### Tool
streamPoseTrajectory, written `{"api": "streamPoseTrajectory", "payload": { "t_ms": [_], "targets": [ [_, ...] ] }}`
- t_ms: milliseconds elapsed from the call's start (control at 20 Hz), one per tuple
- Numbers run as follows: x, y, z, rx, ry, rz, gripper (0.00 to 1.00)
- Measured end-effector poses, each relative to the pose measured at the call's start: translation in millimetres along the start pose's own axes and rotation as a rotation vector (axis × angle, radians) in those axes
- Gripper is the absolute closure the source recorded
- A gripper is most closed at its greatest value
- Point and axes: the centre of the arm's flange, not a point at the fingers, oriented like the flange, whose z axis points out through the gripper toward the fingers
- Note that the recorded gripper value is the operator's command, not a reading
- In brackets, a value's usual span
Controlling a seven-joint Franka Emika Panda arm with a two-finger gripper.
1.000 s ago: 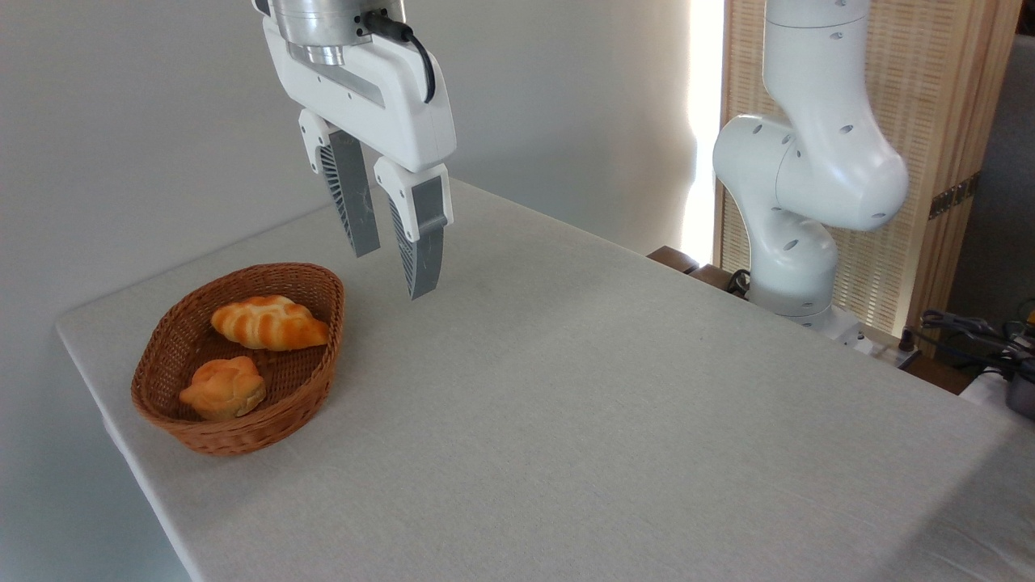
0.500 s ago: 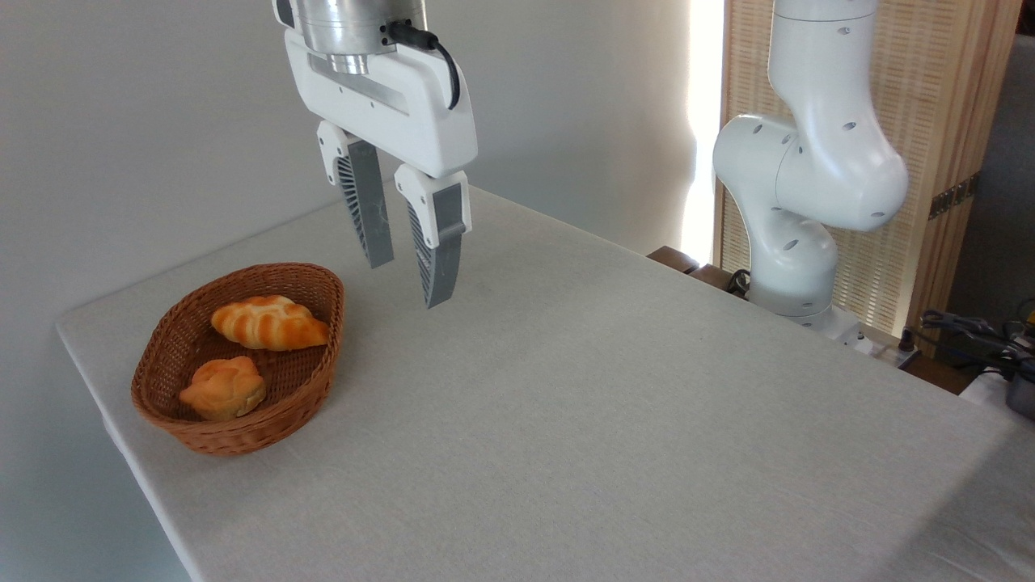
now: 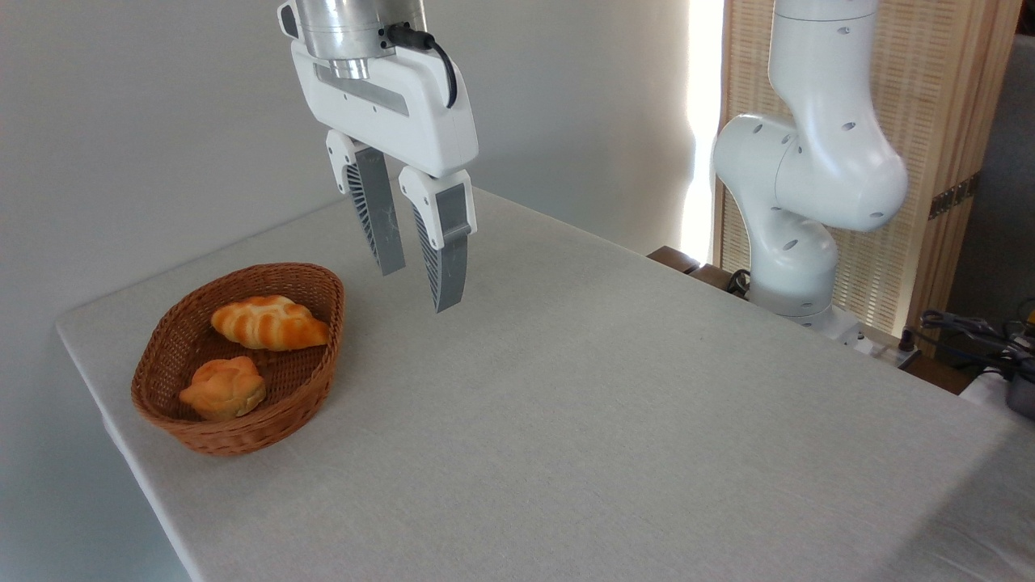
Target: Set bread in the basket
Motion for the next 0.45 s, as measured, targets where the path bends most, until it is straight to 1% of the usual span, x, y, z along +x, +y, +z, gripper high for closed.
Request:
{"api": "streamPoseTrajectory", "payload": {
  "t_ms": [250,450],
  "targets": [
    [-0.3,0.7,0.4,-0.014,-0.015,0.0,0.0],
    [0.0,0.6,0.5,-0.015,-0.017,0.001,0.0]
  ]
}}
